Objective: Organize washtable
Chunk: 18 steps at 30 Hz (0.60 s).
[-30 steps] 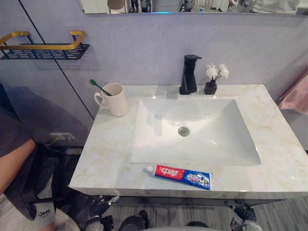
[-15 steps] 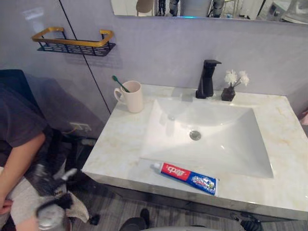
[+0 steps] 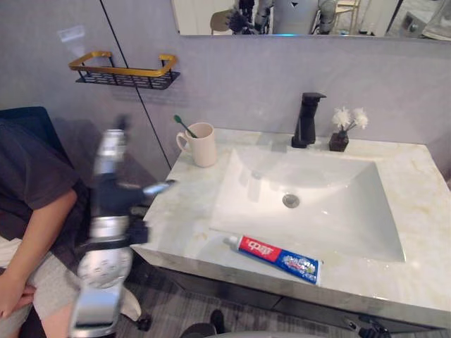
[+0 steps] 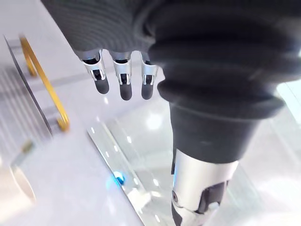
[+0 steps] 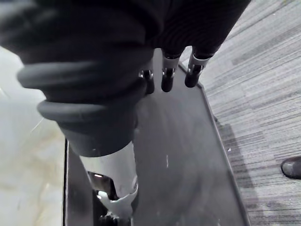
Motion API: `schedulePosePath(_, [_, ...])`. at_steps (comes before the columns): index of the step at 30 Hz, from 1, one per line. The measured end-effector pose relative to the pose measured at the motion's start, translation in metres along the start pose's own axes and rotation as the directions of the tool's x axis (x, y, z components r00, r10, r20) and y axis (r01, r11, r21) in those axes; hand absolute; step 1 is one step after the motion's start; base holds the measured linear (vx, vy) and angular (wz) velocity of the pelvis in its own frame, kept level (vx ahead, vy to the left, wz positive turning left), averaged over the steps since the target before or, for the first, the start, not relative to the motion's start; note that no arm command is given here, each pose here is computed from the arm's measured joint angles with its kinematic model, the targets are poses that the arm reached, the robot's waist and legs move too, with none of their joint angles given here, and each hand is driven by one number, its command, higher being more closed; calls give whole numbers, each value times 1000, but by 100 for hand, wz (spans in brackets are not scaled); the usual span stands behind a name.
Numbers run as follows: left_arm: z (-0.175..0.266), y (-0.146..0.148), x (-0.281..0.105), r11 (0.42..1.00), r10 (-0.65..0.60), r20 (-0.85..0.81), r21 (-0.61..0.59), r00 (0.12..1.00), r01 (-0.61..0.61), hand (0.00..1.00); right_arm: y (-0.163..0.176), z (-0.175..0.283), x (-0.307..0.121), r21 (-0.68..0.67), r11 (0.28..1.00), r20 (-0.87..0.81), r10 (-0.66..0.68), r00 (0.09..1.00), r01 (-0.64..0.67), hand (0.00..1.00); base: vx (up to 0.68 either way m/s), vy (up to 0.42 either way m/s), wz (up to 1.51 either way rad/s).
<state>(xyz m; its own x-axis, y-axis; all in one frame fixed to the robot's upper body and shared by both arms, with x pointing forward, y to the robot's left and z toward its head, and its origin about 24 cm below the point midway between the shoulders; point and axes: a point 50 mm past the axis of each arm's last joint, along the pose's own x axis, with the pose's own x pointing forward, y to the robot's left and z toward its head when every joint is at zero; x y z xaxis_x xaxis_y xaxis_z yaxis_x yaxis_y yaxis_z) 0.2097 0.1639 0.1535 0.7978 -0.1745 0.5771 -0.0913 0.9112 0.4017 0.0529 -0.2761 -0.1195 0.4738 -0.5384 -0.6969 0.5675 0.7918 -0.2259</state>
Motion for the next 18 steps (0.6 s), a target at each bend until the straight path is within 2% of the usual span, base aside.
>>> schedulePosePath(1, [8,-29,5,989,-150,62,7,987,150,0,3,2,2,-6,1000,1,12,1000,-12,0,-94,-17,7])
schedulePosePath(2, [12,-47,4,972,-235,90,4,968,236,0,5,2,4,-23,999,1,24,1000,-24,0,-81,-18,5])
schedulePosePath(4, [12,-64,1,951,-310,103,22,945,309,0,7,5,6,-40,998,7,40,999,-40,0,-43,-19,-5])
schedulePosePath(5, [9,-79,-3,921,-389,103,72,916,383,0,8,5,6,-54,997,12,50,999,-49,0,-36,-36,-9])
schedulePosePath(10, [-1,-108,-11,843,-530,79,157,844,515,0,12,5,9,-69,995,5,67,998,-66,0,-10,-18,-3])
schedulePosePath(18, [-6,-119,-22,752,-649,59,203,759,627,0,13,2,10,-74,995,-15,69,998,-69,0,19,-35,-4])
